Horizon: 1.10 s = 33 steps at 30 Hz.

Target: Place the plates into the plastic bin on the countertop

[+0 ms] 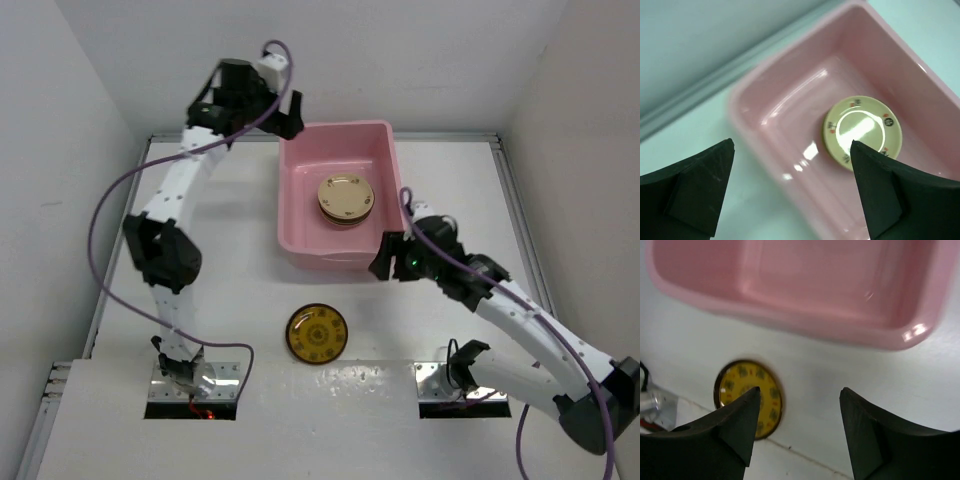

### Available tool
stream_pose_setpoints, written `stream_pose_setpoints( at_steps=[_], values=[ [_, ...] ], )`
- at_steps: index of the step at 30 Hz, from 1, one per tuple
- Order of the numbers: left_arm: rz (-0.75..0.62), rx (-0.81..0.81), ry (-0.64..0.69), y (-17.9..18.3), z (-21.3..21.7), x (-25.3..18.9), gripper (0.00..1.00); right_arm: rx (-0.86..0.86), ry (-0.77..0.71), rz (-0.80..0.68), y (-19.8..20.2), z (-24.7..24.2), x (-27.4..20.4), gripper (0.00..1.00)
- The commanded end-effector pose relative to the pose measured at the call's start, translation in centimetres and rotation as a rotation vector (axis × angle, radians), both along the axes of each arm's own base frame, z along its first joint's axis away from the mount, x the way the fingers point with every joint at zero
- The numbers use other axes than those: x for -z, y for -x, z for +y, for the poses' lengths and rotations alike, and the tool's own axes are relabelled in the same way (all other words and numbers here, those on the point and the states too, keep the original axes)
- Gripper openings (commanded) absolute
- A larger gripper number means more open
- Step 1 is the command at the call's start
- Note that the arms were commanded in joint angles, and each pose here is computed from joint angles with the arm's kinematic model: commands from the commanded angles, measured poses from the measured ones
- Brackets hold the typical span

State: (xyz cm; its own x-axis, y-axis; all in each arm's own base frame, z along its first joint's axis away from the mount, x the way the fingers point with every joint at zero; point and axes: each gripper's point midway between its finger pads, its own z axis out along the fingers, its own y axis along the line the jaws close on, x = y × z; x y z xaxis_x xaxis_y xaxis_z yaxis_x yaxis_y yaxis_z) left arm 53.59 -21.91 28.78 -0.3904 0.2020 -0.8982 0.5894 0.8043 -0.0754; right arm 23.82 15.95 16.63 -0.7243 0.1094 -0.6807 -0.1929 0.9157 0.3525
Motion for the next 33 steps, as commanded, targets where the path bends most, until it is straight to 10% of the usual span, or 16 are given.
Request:
stream_pose_setpoints(
  at_steps=[1,10,21,29,33],
  values=[
    [-0.107,-0.168,-0.090,3.3,8.9,-6.6,1.00,-0.020,-0.047,0.077,2.9,3.2,4.1,0.63],
    [-0.027,-0.387,-0.100,10.3,19.8,-5.6,1.00,-0.307,-0.073,0.056,9.1,12.3,9.7,0.57],
    [-0.026,-0.397,-0.012,12.2,21.2,-6.6,1.00,-0.149,0.091,0.163,11.0,8.3,17.7,0.53],
    [-0.034,-0.387,-0.002,13.0,21.2,-7.0,1.00,-0.278,0.100,0.207,13.1,9.2,18.3,0.00],
    [-0.034,-0.396,-0.002,13.0,21.5,-7.0,1.00,-0.329,0.128,0.171,13.3,8.9,16.4,0.00]
  ],
)
